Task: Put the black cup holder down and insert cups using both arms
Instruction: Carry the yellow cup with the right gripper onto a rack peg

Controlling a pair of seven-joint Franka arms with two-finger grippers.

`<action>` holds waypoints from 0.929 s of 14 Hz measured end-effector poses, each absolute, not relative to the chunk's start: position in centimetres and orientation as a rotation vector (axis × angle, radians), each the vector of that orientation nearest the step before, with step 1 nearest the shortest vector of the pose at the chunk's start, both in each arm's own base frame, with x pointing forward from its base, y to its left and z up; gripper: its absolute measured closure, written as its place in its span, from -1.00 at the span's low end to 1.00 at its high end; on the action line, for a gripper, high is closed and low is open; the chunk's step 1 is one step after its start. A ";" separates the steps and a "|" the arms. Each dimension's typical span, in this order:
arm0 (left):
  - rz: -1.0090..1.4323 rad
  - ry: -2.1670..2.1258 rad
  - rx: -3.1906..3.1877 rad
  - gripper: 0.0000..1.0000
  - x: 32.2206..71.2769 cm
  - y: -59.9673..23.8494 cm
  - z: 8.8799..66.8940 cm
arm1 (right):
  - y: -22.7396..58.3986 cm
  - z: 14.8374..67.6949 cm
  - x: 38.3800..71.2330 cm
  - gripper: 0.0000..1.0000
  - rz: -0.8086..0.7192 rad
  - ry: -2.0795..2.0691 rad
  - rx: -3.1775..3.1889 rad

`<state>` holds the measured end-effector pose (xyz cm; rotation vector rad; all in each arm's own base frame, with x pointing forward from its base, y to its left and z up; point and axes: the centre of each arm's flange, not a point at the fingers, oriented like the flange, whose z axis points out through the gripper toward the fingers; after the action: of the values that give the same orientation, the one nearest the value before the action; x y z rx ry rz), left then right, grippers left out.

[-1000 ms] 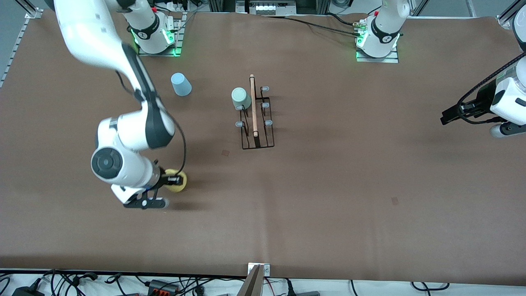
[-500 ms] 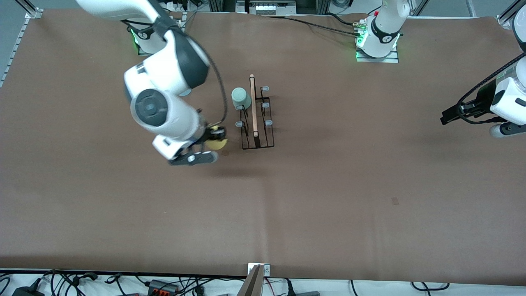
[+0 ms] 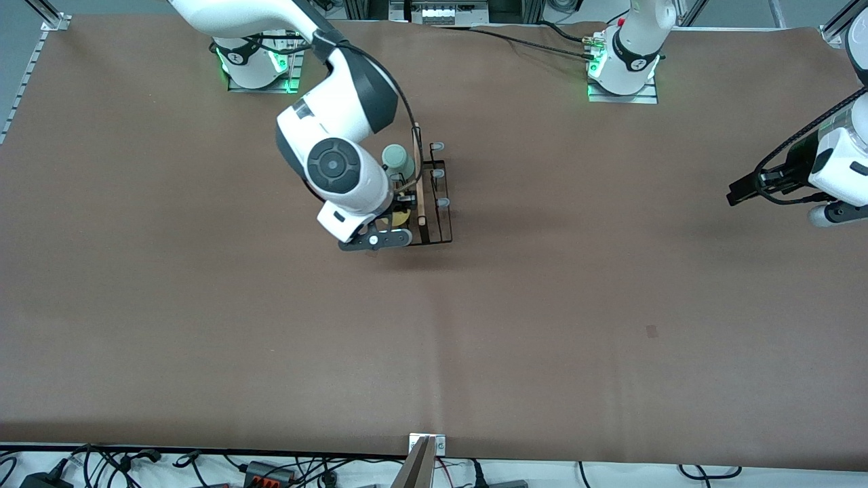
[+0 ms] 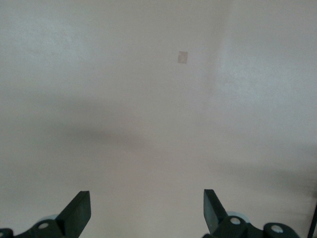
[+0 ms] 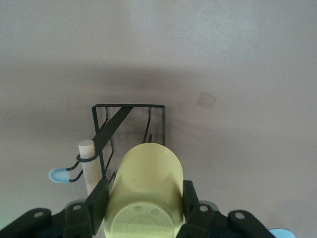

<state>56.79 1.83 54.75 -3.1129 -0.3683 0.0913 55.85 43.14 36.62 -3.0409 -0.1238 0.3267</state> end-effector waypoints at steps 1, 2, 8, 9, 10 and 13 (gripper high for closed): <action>0.091 -0.368 -3.113 -1.00 56.8 1.8 54.8 | 43.4 36.3 55.7 -0.29 0.321 -0.115 -3.042; 0.091 -0.368 -3.113 -1.00 56.8 1.8 54.8 | 43.5 36.0 55.7 -0.29 0.322 -0.110 -3.044; 0.091 -0.368 -3.113 -1.00 56.8 1.8 54.8 | 43.2 34.0 55.6 -0.29 0.352 -0.113 -3.071; 0.091 -0.368 -3.113 -1.00 56.8 1.8 54.8 | 43.2 33.7 55.7 -0.29 0.353 -0.112 -3.071; 0.091 -0.368 -3.113 -1.00 56.8 1.8 54.8 | 43.2 33.5 55.7 -0.42 0.351 -0.101 -3.071; 0.091 -0.368 -3.113 -1.00 56.8 1.8 54.8 | 43.2 33.7 56.0 -0.97 0.329 -0.033 -3.082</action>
<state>56.79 1.83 54.75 -3.1129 -0.3683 0.0913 55.99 43.15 33.68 -3.0819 -0.0329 0.3288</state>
